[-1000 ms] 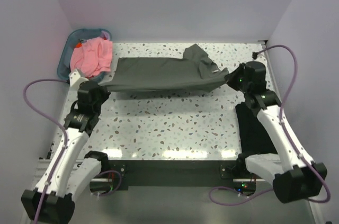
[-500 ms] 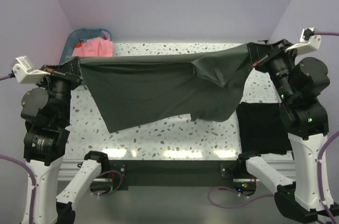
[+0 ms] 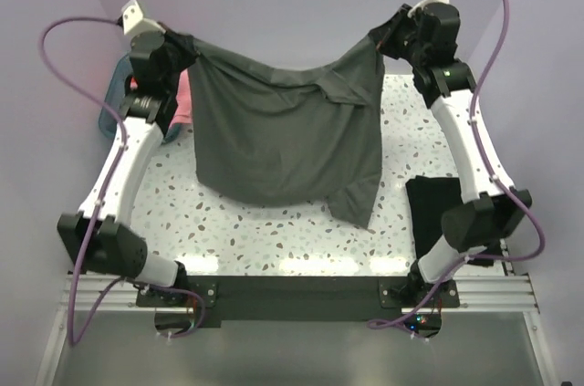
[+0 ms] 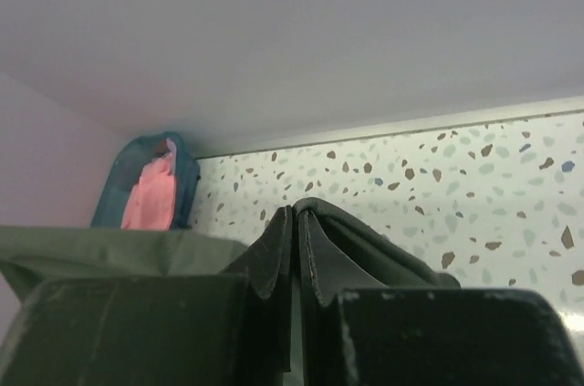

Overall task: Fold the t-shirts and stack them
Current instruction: Flatten the tshirt out

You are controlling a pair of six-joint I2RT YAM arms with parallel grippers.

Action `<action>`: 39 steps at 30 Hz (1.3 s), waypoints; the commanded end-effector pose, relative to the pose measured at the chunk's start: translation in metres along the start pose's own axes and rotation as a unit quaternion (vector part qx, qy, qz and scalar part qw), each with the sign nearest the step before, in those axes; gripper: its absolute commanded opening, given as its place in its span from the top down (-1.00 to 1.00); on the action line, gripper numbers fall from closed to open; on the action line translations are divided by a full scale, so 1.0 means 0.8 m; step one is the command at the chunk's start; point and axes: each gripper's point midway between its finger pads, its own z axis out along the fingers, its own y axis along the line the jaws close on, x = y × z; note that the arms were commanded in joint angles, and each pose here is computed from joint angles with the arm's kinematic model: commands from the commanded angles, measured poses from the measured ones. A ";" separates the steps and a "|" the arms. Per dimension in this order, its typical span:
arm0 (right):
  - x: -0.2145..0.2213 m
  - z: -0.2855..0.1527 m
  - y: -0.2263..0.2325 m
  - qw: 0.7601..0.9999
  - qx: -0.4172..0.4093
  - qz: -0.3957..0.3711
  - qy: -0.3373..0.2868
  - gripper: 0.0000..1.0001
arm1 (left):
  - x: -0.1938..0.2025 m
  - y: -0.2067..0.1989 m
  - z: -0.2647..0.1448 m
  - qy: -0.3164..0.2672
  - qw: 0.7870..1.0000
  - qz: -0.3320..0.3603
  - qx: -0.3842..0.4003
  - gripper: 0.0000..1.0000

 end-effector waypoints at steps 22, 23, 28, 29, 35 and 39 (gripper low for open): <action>0.166 -0.014 -0.148 0.985 0.099 0.080 0.115 1.00 | 0.129 0.137 -0.005 0.100 0.993 -0.040 -0.043 1.00; 0.184 -0.018 -0.159 0.982 0.112 0.080 0.132 1.00 | 0.143 0.149 -0.013 0.110 0.991 -0.045 -0.055 1.00; 0.288 -0.031 -0.227 0.952 0.190 0.074 0.229 1.00 | 0.259 0.246 -0.059 0.192 0.966 -0.064 -0.159 1.00; 0.301 -0.035 -0.236 0.945 0.203 0.075 0.244 1.00 | 0.278 0.257 -0.064 0.207 0.962 -0.067 -0.168 1.00; 0.350 -0.052 -0.280 0.921 0.261 0.068 0.280 0.82 | 0.341 0.296 -0.100 0.263 0.941 -0.074 -0.197 1.00; 0.351 -0.067 -0.279 0.922 0.263 0.065 0.275 0.16 | 0.349 0.298 -0.120 0.271 0.940 -0.077 -0.191 1.00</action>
